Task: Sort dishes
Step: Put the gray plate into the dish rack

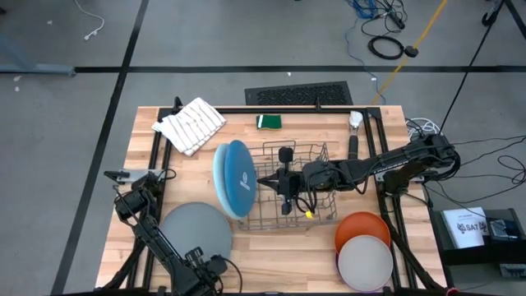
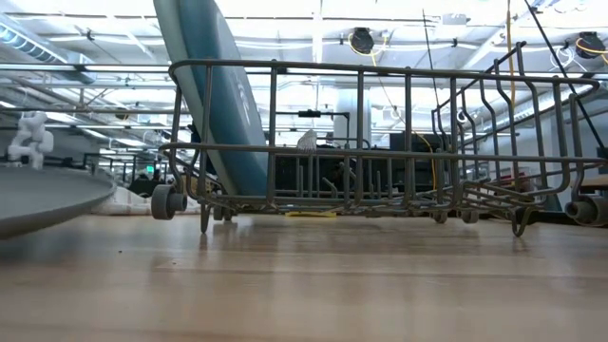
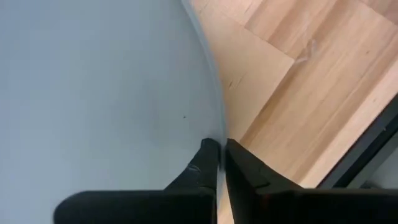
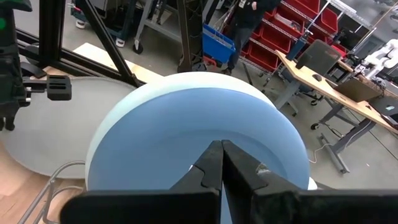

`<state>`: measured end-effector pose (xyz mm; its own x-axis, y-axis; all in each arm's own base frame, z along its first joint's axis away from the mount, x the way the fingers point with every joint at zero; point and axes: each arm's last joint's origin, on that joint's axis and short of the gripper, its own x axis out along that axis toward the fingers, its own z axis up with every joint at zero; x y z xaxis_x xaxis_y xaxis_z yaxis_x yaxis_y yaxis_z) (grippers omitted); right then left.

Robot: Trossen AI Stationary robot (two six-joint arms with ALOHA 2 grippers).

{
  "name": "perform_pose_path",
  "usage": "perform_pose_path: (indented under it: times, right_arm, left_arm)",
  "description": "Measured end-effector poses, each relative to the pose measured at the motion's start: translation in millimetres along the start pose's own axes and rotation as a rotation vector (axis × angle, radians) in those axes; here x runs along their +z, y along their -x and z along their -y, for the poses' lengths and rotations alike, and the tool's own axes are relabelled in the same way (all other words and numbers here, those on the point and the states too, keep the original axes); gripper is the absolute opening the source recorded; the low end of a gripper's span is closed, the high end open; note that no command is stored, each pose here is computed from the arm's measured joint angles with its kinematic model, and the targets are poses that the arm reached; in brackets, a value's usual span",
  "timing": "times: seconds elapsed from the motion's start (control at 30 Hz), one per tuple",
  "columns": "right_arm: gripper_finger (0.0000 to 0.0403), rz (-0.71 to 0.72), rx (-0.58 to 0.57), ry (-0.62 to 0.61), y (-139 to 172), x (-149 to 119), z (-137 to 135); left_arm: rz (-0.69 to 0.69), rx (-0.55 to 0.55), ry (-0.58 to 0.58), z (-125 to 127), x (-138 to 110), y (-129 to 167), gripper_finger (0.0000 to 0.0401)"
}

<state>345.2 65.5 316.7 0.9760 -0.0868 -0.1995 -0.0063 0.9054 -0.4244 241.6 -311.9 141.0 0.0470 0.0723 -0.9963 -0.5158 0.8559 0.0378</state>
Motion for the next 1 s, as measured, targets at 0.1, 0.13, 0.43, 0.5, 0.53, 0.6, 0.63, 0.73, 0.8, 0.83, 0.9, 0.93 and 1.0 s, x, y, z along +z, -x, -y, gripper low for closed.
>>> perform_pose_path:
  times: [0.1, 0.13, 0.43, 0.5, 0.53, 0.6, 0.63, 0.73, 0.8, 0.83, 0.9, 0.93, 1.0]
  right_arm:
    - [0.0, 0.0, 0.0, 0.0, 0, 0, 0]
    - [0.0, 0.0, 0.0, 0.0, 0, 0, 0]
    - [0.0, 0.002, 0.003, 0.0, 0, 0, 0]
    - [0.0, 0.002, 0.003, 0.0, 0, 0, 0]
    - [0.0, 0.002, 0.003, 0.0, 0, 0, 0]
    - [0.0, 0.002, 0.004, 0.0, 0, 0, 0]
    - [0.0, 0.002, 0.004, 0.0, 0, 0, 0]
    - [0.0, 0.002, 0.004, 0.0, 0, 0, 0]
    - [0.0, 0.002, 0.004, 0.0, 0, 0, 0]
    - [0.0, 0.001, 0.005, 0.0, 0, 0, 0]
    - [0.0, -0.004, 0.008, 0.002, 0, 0, -1]
    - [0.0, -0.004, 0.014, 0.003, 0, -1, -1]
    - [0.0, -0.009, 0.018, 0.005, 0, -1, -2]
  left_arm:
    - [-0.011, -0.005, 0.0, 0, 0, 4, 0.0006]
    - [-0.017, -0.007, 0.0, 1, 1, 6, 0.0005]
    - [0.001, -0.152, -0.026, -3, 8, 76, 0.0001]
    - [0.054, -0.197, -0.029, -9, 10, 97, 0.0]
    - [0.089, -0.213, -0.025, -13, 11, 107, 0.0]
    - [0.171, -0.263, -0.014, -24, 11, 133, 0.0]
    - [0.215, -0.292, -0.005, -29, 11, 145, 0.0]
    - [0.332, -0.35, 0.011, -46, 8, 175, 0.0]
    - [0.404, -0.388, 0.015, -57, 6, 191, 0.0]
    - [0.438, -0.405, 0.012, -63, 5, 199, 0.0]
    - [0.499, -0.433, 0.016, -73, 3, 212, 0.0]
    - [0.522, -0.439, 0.018, -78, 1, 217, 0.0]
    - [0.548, -0.445, 0.024, -84, 1, 223, 0.0001]
